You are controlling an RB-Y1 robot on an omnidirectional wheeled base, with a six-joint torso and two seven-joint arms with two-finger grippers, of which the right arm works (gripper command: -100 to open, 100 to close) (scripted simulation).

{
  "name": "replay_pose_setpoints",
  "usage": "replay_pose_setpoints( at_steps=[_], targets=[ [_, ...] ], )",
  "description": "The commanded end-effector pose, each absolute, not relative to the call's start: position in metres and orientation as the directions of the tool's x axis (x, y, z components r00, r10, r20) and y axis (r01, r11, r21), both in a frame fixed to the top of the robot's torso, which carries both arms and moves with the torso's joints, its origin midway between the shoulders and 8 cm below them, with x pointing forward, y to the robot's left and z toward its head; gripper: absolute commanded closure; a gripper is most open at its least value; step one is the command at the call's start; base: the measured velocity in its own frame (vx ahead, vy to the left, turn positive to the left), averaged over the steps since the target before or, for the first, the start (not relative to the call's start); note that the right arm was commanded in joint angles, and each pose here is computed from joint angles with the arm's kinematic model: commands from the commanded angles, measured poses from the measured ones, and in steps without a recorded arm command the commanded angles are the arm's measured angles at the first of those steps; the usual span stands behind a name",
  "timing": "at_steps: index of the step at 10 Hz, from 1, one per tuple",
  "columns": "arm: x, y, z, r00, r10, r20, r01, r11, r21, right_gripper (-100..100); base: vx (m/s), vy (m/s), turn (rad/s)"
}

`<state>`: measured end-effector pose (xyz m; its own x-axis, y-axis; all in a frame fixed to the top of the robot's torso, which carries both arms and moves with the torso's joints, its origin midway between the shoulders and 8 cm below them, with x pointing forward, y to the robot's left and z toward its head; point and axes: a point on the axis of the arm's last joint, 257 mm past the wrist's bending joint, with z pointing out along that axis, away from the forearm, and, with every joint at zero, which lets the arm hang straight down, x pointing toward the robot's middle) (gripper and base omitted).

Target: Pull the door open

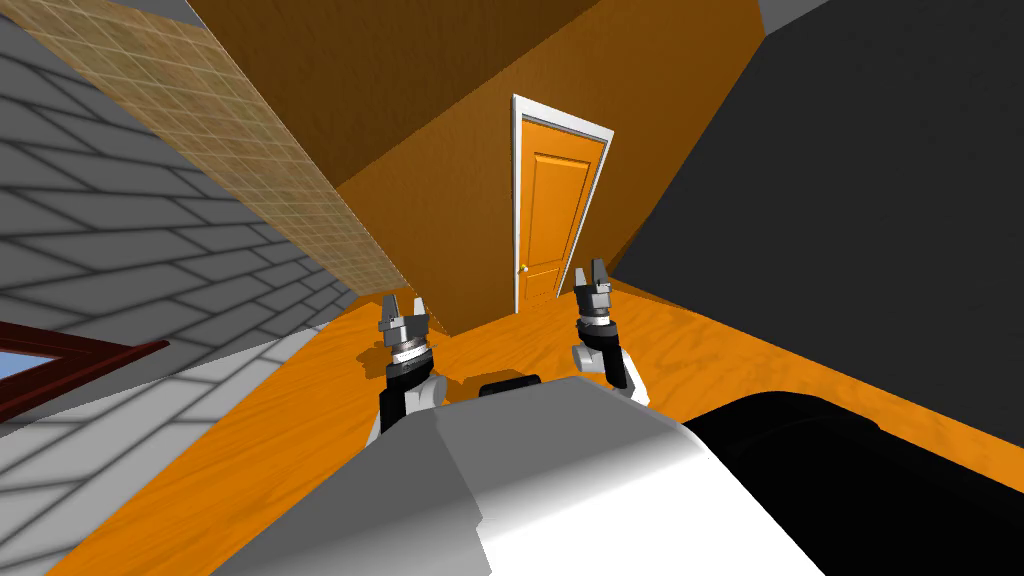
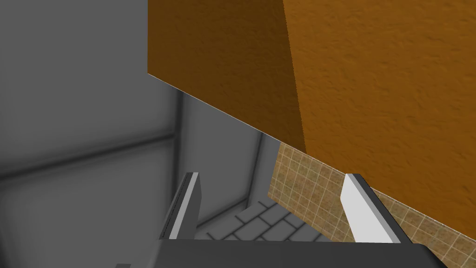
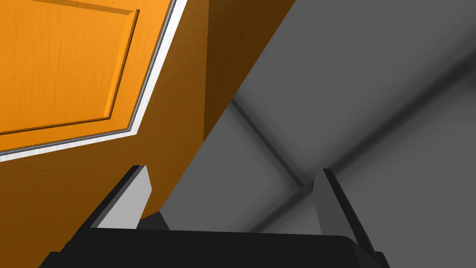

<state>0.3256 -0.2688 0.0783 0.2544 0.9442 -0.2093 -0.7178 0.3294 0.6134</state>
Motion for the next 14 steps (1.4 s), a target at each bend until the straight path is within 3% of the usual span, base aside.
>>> replay_pose_setpoints(
  at_steps=[1,14],
  targets=[
    [0.332,-0.269,0.07,0.264,0.936,-0.233,-0.703,0.353,0.618,-100,0.035,-0.094,0.026],
    [0.383,-0.272,-0.006,0.327,0.843,-0.427,-0.57,0.536,0.622,-100,0.085,-0.015,0.009]
  ],
)
